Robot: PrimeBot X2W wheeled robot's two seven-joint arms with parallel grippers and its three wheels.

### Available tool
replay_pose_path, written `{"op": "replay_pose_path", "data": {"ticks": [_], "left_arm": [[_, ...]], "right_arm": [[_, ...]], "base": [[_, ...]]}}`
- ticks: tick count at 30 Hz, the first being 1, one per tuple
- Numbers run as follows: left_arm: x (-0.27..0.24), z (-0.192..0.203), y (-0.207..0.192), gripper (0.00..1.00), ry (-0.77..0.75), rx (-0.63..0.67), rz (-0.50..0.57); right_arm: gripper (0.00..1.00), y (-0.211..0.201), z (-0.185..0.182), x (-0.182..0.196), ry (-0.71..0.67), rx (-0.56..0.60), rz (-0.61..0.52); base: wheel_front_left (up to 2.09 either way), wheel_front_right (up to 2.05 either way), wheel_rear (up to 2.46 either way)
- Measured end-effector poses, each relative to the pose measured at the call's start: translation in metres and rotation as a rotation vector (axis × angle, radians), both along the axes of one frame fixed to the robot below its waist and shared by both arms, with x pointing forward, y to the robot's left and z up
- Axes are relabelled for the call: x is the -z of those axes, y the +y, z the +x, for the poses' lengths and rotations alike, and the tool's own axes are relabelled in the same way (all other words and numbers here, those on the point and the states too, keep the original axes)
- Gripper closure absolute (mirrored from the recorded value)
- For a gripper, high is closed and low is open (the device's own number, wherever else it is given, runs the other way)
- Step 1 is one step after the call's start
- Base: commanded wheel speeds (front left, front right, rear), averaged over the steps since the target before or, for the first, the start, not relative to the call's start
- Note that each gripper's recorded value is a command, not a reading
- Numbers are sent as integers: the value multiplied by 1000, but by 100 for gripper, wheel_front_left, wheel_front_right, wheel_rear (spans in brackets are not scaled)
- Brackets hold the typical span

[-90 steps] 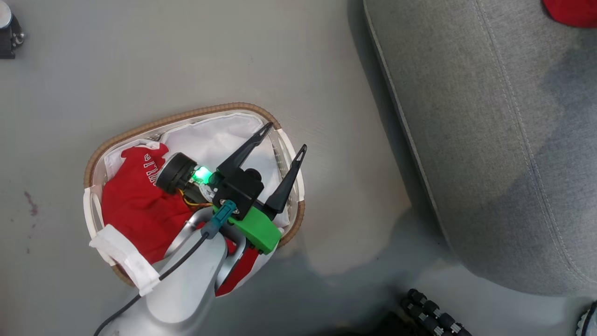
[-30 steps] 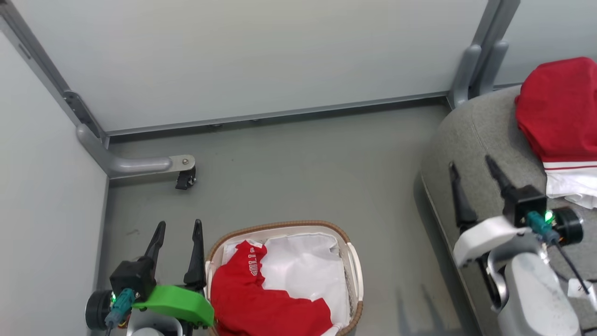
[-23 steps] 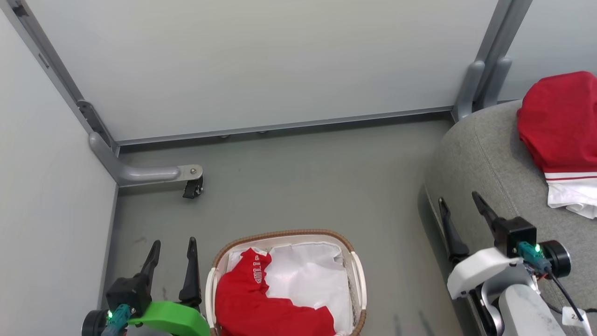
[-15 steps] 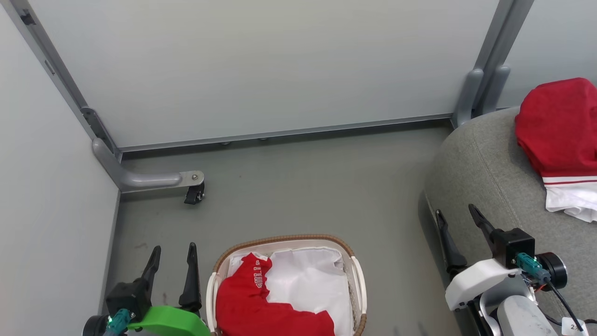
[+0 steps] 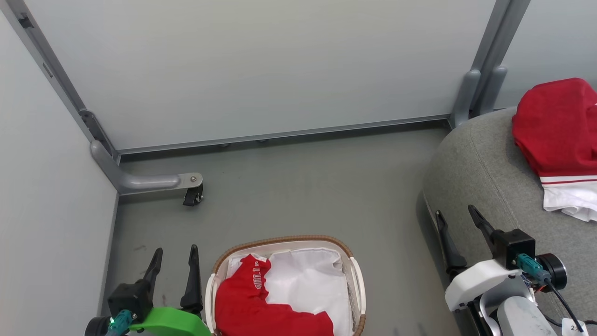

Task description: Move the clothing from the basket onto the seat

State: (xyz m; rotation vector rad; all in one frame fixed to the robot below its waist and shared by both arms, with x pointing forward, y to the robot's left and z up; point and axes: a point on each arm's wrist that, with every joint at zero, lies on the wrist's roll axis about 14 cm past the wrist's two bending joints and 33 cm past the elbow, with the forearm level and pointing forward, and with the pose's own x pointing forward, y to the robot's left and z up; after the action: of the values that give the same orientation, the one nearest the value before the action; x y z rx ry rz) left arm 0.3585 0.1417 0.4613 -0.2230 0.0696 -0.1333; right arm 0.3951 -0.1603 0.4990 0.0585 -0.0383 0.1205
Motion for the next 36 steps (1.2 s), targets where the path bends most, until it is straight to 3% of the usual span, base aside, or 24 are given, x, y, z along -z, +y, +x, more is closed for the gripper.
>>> {"op": "replay_pose_path", "data": {"ticks": [16,26,31,36], "left_arm": [[11,0,-7,0,33,23,5],[49,33,-59,0,138,239,122],[95,43,-81,0,266,375,210],[152,29,-101,0,457,532,294]], "right_arm": [[0,-5,5,1,2,14,3],[0,-10,38,1,-12,26,-24],[0,-10,55,18,22,24,-29],[0,-13,68,39,66,26,-34]], "base": [[0,0,0],[0,0,0],[0,0,0],[0,0,0]]}}
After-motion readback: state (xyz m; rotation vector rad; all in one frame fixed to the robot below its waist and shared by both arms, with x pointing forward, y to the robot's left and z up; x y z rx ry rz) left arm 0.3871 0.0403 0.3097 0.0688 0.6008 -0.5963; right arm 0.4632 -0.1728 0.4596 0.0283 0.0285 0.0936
